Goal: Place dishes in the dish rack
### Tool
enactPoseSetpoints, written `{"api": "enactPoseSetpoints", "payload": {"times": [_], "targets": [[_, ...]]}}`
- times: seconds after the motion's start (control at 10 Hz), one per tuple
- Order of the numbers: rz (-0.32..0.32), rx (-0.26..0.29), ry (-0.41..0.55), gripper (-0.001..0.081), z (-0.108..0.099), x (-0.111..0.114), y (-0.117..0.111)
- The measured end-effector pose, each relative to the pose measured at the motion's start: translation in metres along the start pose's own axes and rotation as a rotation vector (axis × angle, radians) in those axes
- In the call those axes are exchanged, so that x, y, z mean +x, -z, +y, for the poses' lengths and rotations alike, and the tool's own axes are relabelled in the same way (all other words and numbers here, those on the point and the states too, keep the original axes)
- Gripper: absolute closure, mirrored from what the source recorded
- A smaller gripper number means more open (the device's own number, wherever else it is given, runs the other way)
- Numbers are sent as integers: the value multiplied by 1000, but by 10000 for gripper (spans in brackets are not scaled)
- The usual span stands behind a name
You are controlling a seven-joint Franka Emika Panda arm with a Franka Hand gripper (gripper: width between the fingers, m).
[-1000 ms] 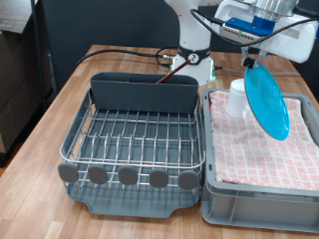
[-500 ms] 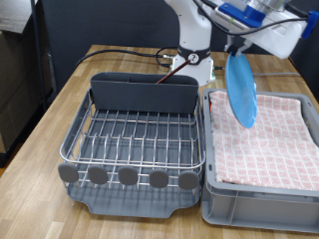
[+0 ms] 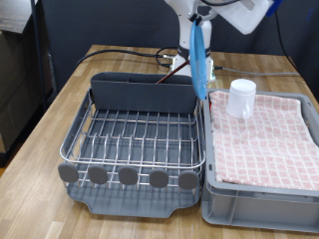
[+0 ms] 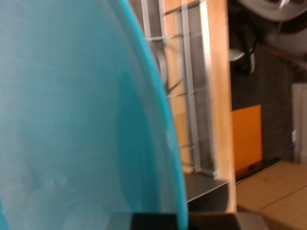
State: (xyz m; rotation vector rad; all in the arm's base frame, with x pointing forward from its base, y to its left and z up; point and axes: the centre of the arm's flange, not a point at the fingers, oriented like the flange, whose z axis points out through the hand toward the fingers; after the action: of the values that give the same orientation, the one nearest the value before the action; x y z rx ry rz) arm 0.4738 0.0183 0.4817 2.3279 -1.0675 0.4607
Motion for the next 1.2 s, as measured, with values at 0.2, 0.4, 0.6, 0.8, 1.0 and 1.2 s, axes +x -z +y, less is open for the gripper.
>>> {"api": "enactPoseSetpoints", "payload": {"times": [0.2,0.4,0.6,0.8,1.0,1.2], "targets": [[29,44,37,787,12,22,-6],[23,26,37,787,11,19,-9],[34,-13,49,787,18,25,-18],[69,-51,78,787,34,44,-33],[91,-57,112,787,54,67,-57],[98,-38,119,787,77,87,-83]]}}
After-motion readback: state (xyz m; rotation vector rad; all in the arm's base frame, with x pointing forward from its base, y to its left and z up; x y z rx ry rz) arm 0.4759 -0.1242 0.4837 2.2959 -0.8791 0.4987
